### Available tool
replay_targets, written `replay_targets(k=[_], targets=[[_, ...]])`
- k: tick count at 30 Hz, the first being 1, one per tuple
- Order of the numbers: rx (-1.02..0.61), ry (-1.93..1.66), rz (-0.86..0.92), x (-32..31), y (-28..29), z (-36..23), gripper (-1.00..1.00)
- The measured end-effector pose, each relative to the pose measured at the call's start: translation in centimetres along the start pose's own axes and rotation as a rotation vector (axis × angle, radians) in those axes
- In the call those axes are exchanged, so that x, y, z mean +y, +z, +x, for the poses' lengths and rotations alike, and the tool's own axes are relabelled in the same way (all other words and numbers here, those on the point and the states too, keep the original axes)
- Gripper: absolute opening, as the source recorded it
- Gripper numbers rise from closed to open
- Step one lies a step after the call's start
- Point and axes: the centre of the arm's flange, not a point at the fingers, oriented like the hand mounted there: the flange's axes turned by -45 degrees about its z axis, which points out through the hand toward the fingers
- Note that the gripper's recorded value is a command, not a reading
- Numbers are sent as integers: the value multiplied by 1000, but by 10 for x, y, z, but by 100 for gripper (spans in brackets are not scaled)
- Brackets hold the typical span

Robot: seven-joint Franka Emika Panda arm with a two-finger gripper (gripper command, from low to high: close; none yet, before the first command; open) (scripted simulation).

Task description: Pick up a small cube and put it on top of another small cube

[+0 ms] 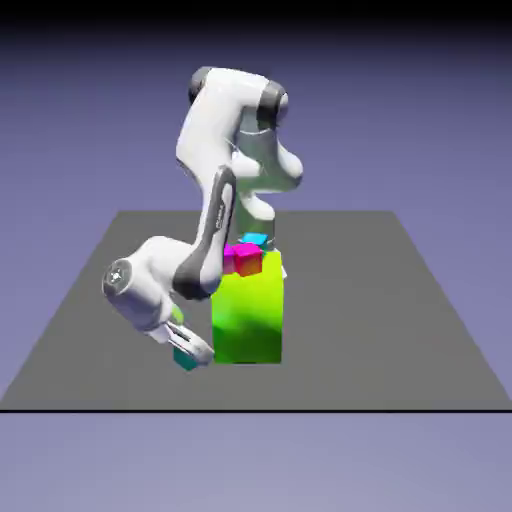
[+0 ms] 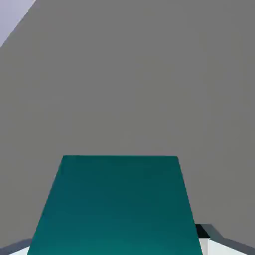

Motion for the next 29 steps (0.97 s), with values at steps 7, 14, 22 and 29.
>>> replay_targets(k=[7, 14, 22, 29], targets=[[61, -446, -182, -75, -72, -91, -100], [15, -774, -408, -65, -119, -180, -100], [-92, -918, -558, -17, -126, -227, -100], [-91, -918, -560, -2, -91, -217, 100]])
